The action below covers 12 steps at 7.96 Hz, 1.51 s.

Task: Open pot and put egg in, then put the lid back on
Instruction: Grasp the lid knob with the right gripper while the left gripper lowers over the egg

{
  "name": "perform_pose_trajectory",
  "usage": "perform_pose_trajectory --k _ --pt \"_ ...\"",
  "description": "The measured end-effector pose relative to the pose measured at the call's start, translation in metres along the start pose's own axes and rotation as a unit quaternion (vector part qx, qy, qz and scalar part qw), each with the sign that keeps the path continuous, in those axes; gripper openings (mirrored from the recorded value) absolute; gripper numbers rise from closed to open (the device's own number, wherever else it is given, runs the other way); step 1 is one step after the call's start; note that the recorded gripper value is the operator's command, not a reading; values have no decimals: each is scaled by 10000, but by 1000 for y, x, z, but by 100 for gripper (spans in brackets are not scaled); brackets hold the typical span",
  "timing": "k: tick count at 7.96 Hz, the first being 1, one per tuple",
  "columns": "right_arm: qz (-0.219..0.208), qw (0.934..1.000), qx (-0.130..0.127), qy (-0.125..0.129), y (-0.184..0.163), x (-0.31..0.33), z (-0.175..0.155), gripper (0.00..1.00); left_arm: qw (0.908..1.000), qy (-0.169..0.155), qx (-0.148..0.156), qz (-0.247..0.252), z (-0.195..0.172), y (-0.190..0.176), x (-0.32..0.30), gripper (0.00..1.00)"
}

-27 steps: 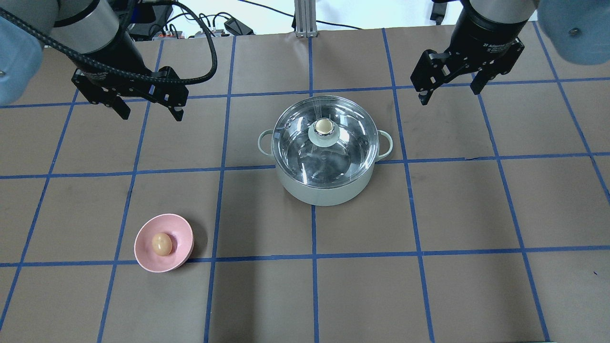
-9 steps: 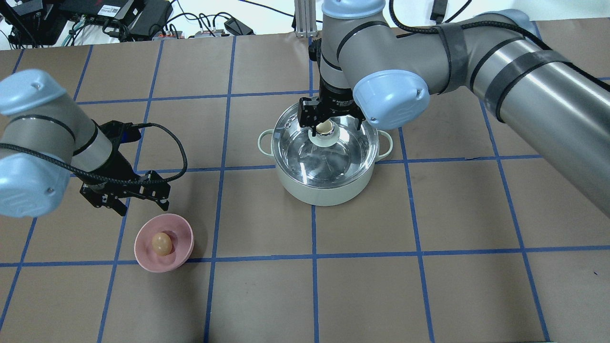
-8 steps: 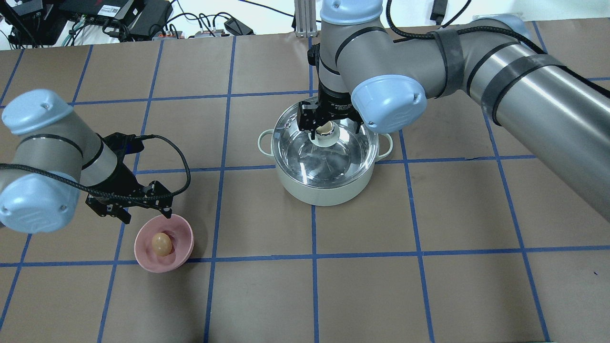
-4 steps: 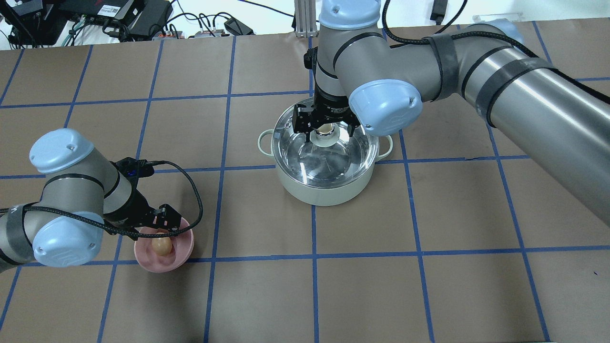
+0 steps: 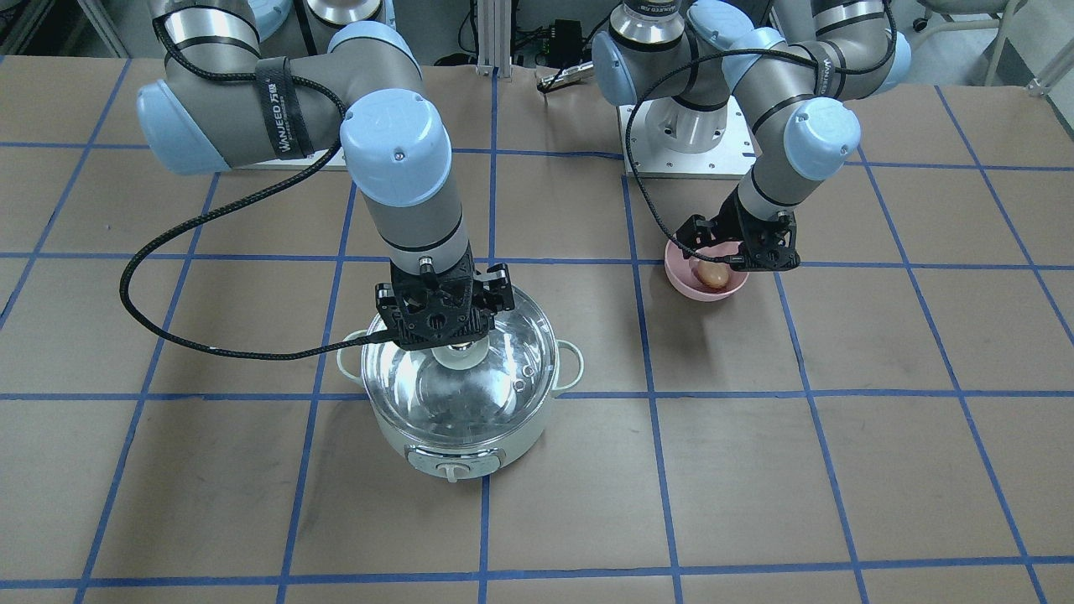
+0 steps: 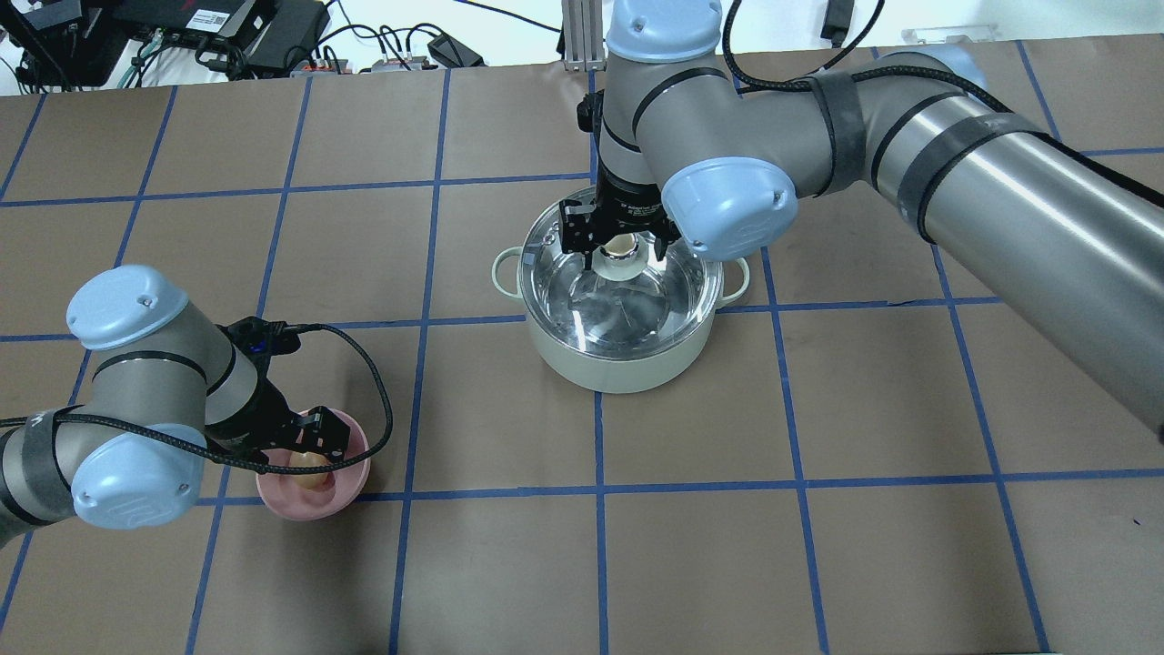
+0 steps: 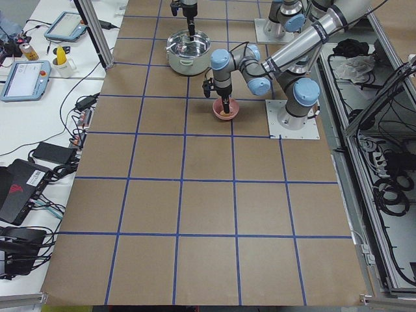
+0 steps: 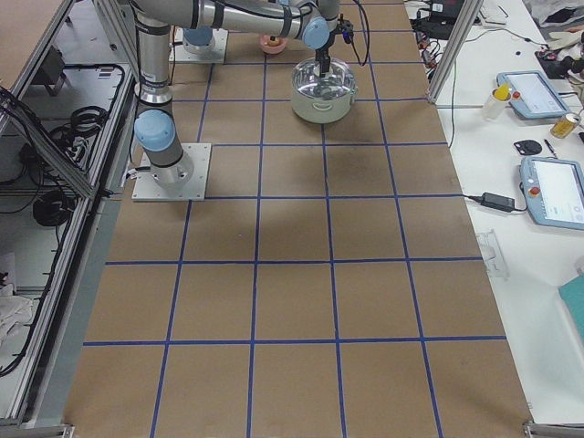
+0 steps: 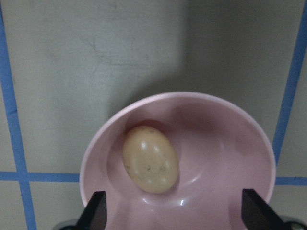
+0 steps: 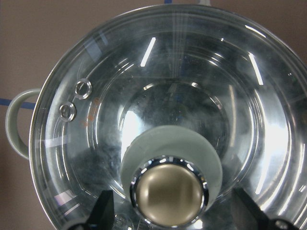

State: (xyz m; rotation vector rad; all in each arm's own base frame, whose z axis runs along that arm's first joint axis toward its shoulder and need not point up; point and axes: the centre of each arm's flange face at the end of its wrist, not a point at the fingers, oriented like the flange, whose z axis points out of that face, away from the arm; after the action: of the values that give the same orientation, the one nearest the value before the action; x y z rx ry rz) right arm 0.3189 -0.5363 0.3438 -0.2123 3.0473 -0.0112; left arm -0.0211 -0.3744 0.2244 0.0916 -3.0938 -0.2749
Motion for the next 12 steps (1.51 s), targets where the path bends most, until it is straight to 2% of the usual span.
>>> perform_pose_trajectory --k 5,7,8,10,11,12 --pt "-43 10000 27 -5 -1 0 -1 81 9999 34 -113 30 7 2 1 100" --pt "-69 9999 112 -19 -5 -1 -1 77 9999 38 -130 42 8 2 0 100" --pt "-79 9998 154 -26 -7 -1 -1 69 9999 38 -131 42 8 2 0 100" --pt "-103 9997 210 -35 -9 -2 -2 34 9999 39 -135 39 8 1 0 100" --pt "-107 9997 207 -31 -9 -2 -2 12 9999 43 -149 35 9 1 0 100" --pt "-106 9998 191 -26 -8 -2 -3 0 9999 50 -152 20 9 2 1 100"
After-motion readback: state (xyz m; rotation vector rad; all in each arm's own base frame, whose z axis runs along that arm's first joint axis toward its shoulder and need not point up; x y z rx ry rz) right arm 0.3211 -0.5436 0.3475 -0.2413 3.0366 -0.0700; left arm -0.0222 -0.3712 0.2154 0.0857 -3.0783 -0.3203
